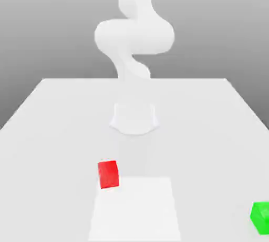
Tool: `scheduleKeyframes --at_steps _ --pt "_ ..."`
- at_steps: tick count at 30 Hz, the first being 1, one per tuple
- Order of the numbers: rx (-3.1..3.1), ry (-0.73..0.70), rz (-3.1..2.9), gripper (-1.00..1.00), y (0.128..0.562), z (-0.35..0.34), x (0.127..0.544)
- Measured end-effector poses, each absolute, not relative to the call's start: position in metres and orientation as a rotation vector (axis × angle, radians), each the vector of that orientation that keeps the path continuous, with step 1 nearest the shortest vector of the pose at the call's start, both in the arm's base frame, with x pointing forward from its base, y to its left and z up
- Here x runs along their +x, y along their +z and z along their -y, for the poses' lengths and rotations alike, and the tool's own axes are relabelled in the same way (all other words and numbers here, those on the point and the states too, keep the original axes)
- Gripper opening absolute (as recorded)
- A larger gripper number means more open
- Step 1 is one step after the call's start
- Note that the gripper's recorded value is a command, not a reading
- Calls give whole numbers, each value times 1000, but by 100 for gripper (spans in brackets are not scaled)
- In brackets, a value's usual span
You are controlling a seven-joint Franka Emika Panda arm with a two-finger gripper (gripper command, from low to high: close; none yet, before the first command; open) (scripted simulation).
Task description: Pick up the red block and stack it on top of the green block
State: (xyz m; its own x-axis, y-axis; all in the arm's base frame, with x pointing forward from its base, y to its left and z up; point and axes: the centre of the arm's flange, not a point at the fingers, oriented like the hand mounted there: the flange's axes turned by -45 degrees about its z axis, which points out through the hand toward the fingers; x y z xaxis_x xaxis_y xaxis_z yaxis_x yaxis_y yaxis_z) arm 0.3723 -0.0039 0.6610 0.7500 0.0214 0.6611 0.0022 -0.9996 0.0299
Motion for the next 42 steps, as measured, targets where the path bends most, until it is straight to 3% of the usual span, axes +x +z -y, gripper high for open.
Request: scheduleKeyframes --at_steps 4,9,17,20,23,24,31,39,42 --pt "2946 865 -94 0 562 17 405" --pt "2997 577 -179 0 436 40 409" --pt "3106 90 -325 0 233 68 339" --pt "3120 14 -345 0 182 71 325" --pt "3120 3 -351 0 154 71 321" --pt "3120 1 -351 -100 147 71 319" --pt "3121 -1 -350 -100 146 71 319" --pt "3122 0 -351 -100 203 71 319" --pt "3114 3 -470 -100 213 51 341"
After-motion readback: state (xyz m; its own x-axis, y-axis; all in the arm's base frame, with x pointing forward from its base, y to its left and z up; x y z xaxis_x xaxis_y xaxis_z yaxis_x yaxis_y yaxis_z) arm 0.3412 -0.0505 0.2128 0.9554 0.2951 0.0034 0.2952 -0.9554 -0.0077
